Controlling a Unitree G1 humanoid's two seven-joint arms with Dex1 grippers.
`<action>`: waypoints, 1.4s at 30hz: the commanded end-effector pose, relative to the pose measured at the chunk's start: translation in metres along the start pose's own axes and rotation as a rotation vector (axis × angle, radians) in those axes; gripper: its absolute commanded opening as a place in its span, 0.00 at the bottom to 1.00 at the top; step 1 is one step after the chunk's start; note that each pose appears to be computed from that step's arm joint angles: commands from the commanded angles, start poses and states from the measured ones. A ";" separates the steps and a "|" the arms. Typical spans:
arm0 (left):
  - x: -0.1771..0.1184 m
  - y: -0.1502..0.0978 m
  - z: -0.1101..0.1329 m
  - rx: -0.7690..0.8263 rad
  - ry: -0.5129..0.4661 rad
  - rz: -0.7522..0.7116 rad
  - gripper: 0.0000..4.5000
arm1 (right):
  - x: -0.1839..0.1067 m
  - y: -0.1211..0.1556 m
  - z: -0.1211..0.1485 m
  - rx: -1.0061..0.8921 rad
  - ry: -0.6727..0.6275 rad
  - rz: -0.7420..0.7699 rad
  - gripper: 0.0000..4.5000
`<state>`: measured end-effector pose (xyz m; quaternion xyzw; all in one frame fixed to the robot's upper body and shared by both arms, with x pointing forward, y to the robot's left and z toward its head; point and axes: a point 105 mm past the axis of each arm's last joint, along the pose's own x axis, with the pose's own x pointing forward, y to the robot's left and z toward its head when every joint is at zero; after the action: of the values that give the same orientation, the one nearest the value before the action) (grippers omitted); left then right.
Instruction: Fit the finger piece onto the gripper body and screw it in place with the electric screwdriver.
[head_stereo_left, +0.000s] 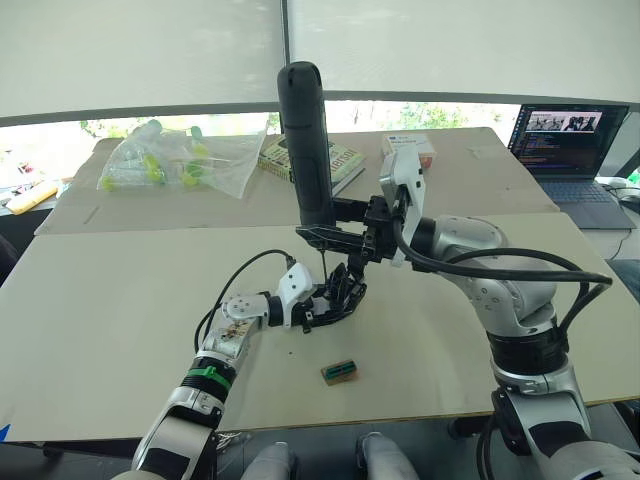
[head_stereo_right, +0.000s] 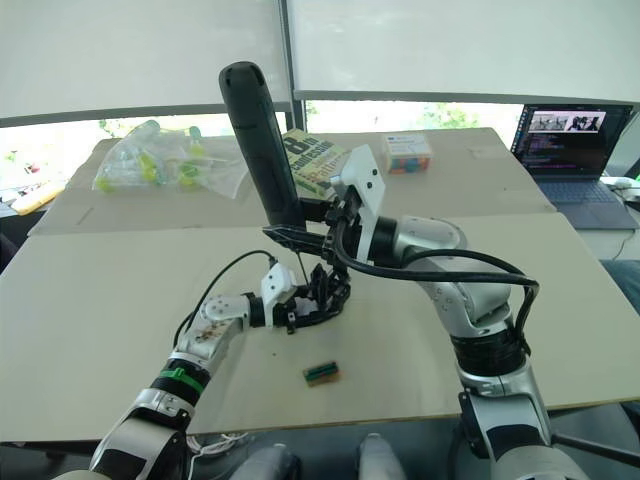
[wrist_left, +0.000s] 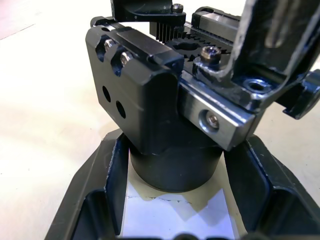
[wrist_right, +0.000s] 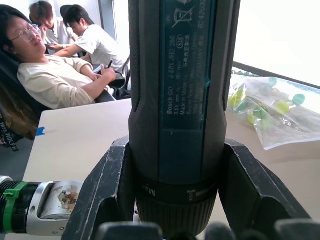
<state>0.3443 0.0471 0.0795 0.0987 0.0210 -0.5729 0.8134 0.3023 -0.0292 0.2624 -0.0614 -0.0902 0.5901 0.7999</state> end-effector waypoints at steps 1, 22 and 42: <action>0.000 -0.002 0.006 0.015 -0.017 -0.008 0.51 | -0.002 0.003 0.020 -0.074 -0.073 0.008 0.42; -0.001 0.000 0.008 0.019 -0.018 -0.004 0.51 | -0.003 0.004 0.014 -0.061 -0.065 0.000 0.42; 0.001 0.000 0.010 0.021 -0.024 -0.004 0.51 | -0.001 0.004 0.009 -0.071 -0.057 0.008 0.42</action>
<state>0.3437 0.0479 0.0797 0.0987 0.0225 -0.5718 0.8142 0.3042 -0.0300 0.2541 -0.0632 -0.0880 0.5848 0.8039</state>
